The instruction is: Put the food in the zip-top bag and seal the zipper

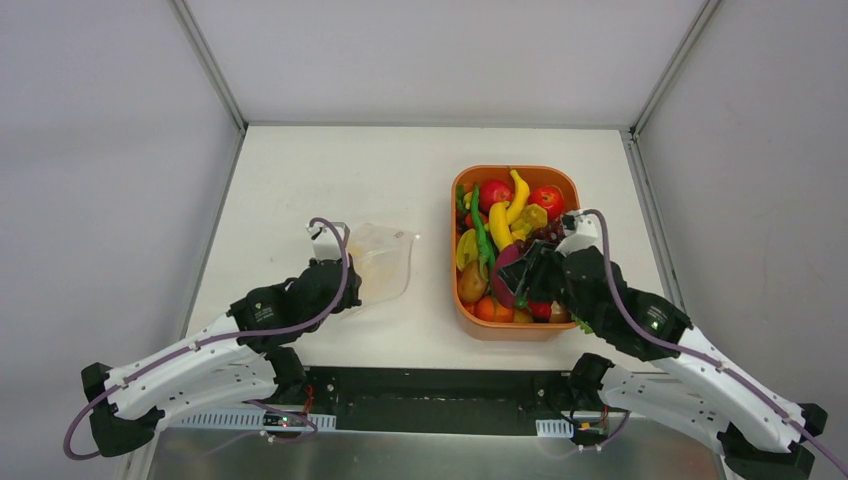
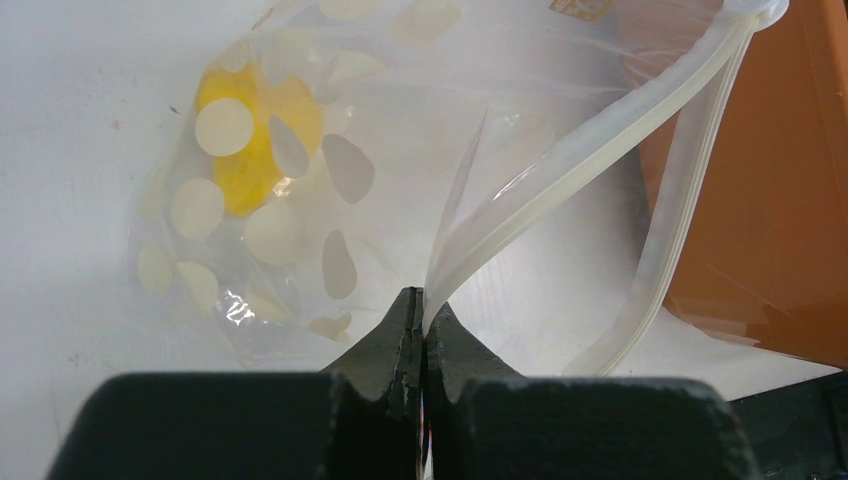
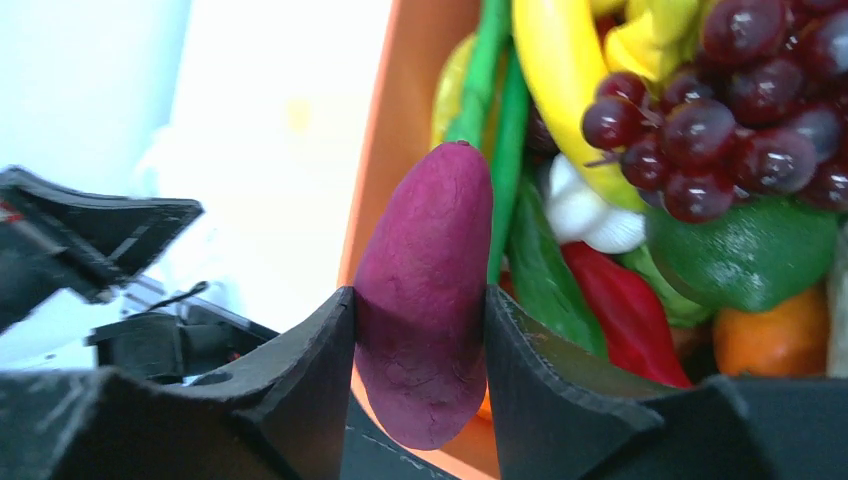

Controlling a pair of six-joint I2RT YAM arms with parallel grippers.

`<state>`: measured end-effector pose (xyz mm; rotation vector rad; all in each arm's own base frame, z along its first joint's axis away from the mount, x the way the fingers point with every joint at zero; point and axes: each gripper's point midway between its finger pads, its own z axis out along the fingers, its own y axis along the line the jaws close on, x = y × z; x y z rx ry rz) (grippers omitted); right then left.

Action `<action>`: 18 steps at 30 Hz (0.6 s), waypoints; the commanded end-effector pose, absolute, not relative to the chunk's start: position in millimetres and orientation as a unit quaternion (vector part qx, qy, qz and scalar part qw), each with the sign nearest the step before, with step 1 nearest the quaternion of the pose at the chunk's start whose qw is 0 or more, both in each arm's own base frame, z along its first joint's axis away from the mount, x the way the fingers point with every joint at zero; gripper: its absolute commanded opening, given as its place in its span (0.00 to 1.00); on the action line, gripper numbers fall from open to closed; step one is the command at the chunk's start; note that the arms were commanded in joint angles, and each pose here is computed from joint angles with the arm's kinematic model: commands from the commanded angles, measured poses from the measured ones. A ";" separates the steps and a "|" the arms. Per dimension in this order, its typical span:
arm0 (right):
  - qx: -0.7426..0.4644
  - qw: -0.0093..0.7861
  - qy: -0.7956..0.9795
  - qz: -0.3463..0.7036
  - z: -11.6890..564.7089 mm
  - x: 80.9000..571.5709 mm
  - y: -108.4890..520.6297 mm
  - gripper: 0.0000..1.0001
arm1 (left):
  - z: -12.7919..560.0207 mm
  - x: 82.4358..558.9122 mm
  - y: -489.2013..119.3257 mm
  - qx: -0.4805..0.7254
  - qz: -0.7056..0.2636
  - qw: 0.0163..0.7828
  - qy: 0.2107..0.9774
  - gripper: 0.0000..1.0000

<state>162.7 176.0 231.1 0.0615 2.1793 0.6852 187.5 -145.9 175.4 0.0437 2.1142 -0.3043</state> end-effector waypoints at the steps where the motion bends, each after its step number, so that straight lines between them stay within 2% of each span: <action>1: 0.010 0.456 0.816 0.355 264.9 164.6 194.0 0.27 | 174.3 185.2 -150.7 0.032 -0.131 0.475 0.870 0.00; 5: -0.033 0.440 0.783 0.439 282.9 150.7 224.1 0.28 | 177.5 185.2 -155.8 0.035 -0.140 0.473 0.869 0.00; 10: -0.105 0.368 0.767 0.515 290.7 127.8 269.5 0.27 | 174.5 184.7 -162.4 0.042 -0.148 0.466 0.871 0.00; 18: -0.140 0.288 0.781 0.537 271.5 119.0 318.3 0.30 | 180.2 177.8 -175.6 0.054 -0.185 0.451 0.871 0.00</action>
